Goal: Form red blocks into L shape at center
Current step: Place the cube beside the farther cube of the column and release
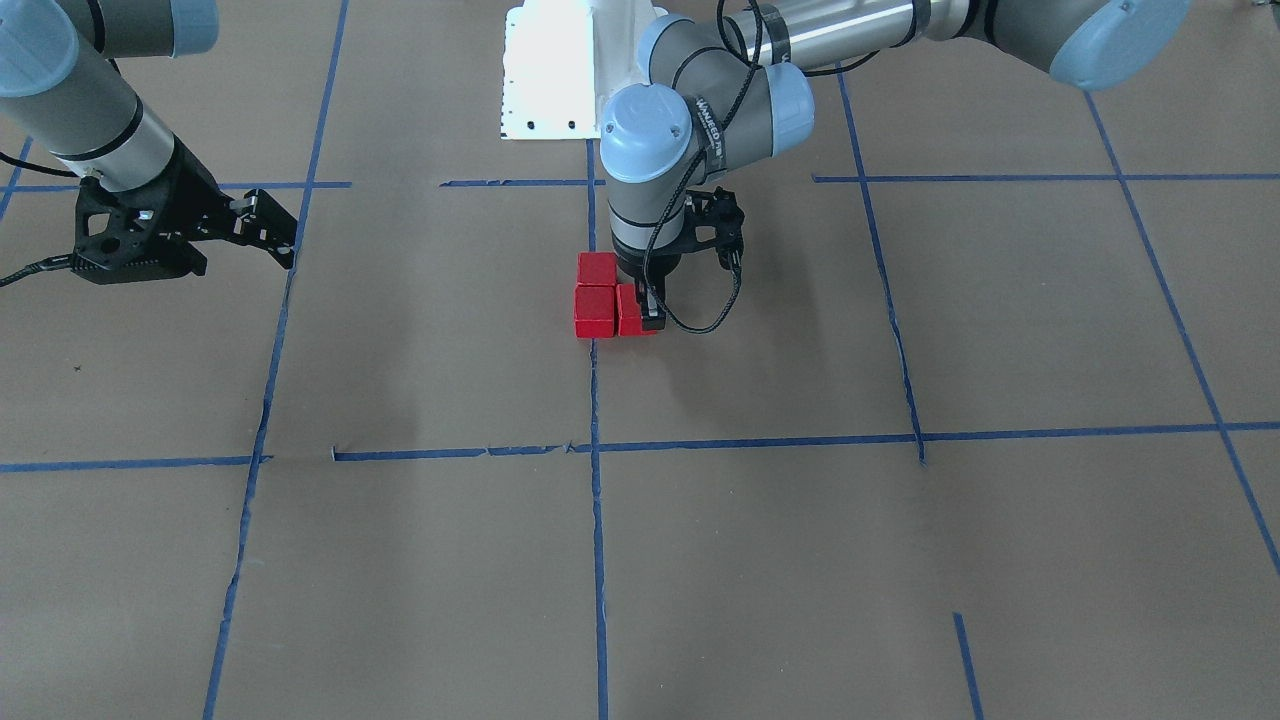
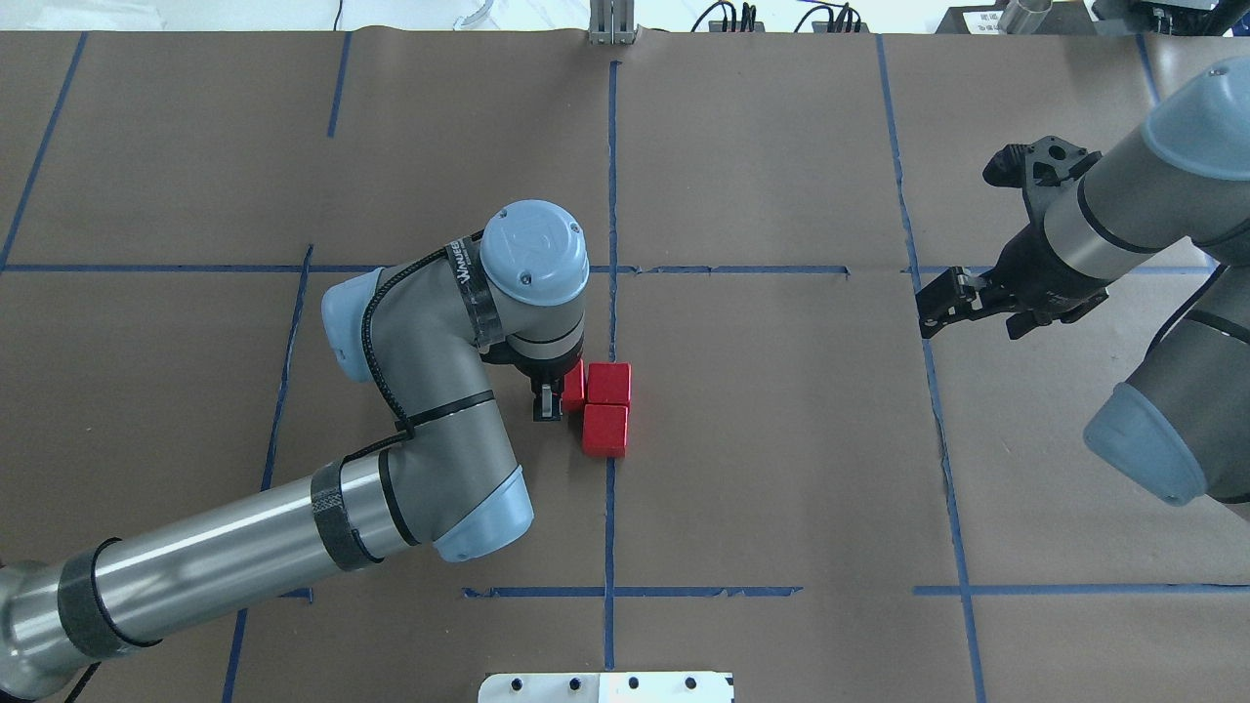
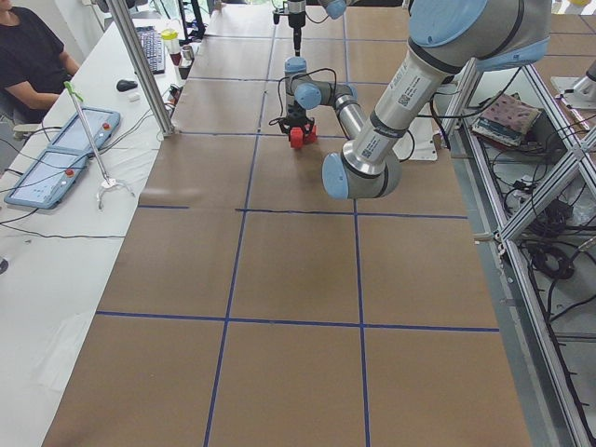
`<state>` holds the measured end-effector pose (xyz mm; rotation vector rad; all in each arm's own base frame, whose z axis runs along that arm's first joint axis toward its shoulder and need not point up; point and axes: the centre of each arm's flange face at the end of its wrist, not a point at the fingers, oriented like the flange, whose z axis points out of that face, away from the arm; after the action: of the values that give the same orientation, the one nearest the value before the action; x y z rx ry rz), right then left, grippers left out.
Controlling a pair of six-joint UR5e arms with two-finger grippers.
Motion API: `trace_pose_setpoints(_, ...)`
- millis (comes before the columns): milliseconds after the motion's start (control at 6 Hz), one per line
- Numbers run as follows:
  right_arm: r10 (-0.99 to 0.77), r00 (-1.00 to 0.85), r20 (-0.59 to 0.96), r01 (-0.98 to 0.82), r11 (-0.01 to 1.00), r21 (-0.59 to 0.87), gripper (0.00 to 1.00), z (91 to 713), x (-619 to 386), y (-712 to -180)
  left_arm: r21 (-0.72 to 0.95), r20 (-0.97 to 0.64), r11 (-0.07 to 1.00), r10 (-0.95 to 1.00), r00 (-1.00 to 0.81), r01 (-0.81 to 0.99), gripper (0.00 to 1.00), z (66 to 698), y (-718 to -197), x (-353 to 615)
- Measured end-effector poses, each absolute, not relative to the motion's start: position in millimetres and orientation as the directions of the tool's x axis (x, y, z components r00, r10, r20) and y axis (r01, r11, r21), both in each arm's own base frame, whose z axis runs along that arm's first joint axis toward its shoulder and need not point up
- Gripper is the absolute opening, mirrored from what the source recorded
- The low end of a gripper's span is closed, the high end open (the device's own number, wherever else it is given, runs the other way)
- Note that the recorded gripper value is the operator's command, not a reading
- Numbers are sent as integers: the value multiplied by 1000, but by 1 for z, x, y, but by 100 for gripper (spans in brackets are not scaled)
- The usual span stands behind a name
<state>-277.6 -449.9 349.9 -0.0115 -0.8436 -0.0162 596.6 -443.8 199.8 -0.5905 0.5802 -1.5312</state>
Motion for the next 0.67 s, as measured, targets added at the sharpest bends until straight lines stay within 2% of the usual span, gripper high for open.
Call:
trace_pose_setpoints(333, -11, 663, 749, 18, 1000, -1, 100, 348, -277, -449, -677, 19, -35, -999, -30, 735, 25, 201, -441, 598)
trace_pose_setpoints(500, -12, 662, 749, 18, 1000, 0, 100, 348, -276, -449, -683, 14, -30, -1000, -27, 730, 46, 201, -441, 598)
trace_pose_setpoints(667, -12, 662, 750, 18, 1000, 1, 100, 347, -276, -449, -691, 9, -24, -1000, -24, 722, 99, 200, -440, 599)
